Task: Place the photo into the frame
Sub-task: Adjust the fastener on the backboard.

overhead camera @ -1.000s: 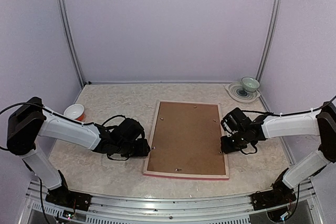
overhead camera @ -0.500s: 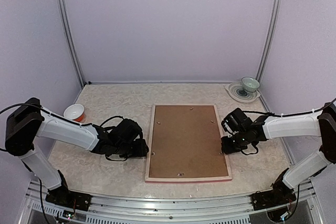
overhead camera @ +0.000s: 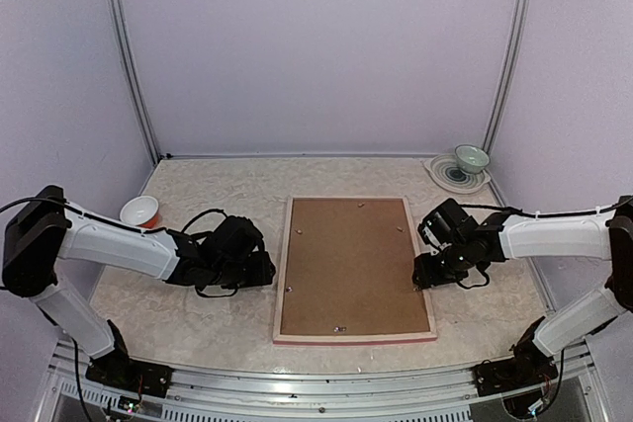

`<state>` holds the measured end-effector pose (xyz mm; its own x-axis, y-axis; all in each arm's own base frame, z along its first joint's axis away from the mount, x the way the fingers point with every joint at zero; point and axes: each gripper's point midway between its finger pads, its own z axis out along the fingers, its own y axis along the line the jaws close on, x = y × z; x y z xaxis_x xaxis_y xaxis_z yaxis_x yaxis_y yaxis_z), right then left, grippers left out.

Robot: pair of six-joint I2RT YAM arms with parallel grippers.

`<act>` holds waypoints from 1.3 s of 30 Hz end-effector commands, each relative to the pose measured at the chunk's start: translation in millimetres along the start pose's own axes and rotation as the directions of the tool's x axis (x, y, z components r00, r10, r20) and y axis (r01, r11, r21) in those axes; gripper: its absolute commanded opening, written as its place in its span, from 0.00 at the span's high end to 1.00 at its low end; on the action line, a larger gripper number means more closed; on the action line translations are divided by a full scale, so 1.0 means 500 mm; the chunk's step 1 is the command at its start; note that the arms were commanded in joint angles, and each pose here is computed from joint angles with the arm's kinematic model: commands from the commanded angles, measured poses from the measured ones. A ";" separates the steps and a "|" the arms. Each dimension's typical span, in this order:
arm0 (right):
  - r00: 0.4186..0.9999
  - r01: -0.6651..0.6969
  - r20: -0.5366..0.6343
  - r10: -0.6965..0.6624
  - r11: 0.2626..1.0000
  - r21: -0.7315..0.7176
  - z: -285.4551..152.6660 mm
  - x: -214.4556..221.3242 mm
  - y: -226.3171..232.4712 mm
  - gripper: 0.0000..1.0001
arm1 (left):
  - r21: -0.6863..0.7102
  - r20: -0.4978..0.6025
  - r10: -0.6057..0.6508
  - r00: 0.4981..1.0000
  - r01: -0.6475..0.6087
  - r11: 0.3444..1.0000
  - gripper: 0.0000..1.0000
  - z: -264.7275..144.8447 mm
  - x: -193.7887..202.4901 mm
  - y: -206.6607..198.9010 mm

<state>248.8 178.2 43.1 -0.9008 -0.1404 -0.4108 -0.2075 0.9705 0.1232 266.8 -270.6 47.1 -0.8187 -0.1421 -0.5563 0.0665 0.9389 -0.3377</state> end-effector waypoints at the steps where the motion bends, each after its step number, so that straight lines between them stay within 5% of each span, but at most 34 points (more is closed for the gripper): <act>1: 1.000 -0.021 -0.010 0.021 1.000 -0.010 0.008 0.008 0.006 0.48 | -0.016 0.049 0.005 0.999 -0.004 1.000 0.45 0.000 -0.043 -0.010; 16: 1.000 0.024 0.001 -0.024 1.000 -0.006 0.005 -0.008 0.010 0.31 | -0.008 0.002 0.082 0.997 -0.082 0.997 0.44 -0.005 -0.017 -0.021; 39: 0.998 0.041 -0.049 -0.040 0.999 0.025 0.040 0.030 -0.009 0.51 | -0.001 -0.035 0.113 0.993 -0.113 0.994 0.44 0.008 0.019 -0.047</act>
<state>248.0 178.4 27.9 -0.9039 -0.1709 -0.3922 -0.2289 0.9677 0.1057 260.3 -291.1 46.6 -0.8240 -0.0341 -0.5656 0.1511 0.9488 -0.2773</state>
